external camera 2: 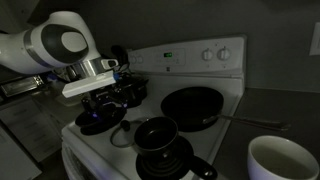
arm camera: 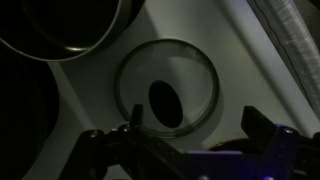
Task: Put the lid on the black pot to the front right.
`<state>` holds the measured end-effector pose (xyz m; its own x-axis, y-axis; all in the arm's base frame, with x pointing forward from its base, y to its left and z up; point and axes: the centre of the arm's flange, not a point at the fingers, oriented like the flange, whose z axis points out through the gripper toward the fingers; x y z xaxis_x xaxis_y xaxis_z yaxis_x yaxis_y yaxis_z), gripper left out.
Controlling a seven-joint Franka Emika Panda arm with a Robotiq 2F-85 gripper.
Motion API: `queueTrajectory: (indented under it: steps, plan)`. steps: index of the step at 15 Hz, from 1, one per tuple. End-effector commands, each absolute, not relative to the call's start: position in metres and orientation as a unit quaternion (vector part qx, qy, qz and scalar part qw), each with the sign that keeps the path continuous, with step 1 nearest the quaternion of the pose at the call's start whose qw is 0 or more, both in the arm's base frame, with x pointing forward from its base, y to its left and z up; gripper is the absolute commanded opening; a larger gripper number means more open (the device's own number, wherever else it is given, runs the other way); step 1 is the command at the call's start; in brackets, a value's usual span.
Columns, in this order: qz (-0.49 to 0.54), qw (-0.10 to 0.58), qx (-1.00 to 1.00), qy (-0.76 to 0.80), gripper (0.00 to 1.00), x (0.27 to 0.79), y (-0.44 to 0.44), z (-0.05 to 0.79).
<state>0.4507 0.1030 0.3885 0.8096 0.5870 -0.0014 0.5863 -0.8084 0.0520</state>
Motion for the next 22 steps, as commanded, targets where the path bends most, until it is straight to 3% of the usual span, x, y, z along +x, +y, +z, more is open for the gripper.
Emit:
queueTrajectory:
  steps: [1,11,22]
  plan:
    - [-0.019,0.011,0.959,0.282,1.00,0.460,0.099,0.372]
    - [0.053,0.055,0.936,0.344,1.00,0.451,0.106,0.340]
    - [0.083,0.030,0.933,0.348,1.00,0.450,0.080,0.302]
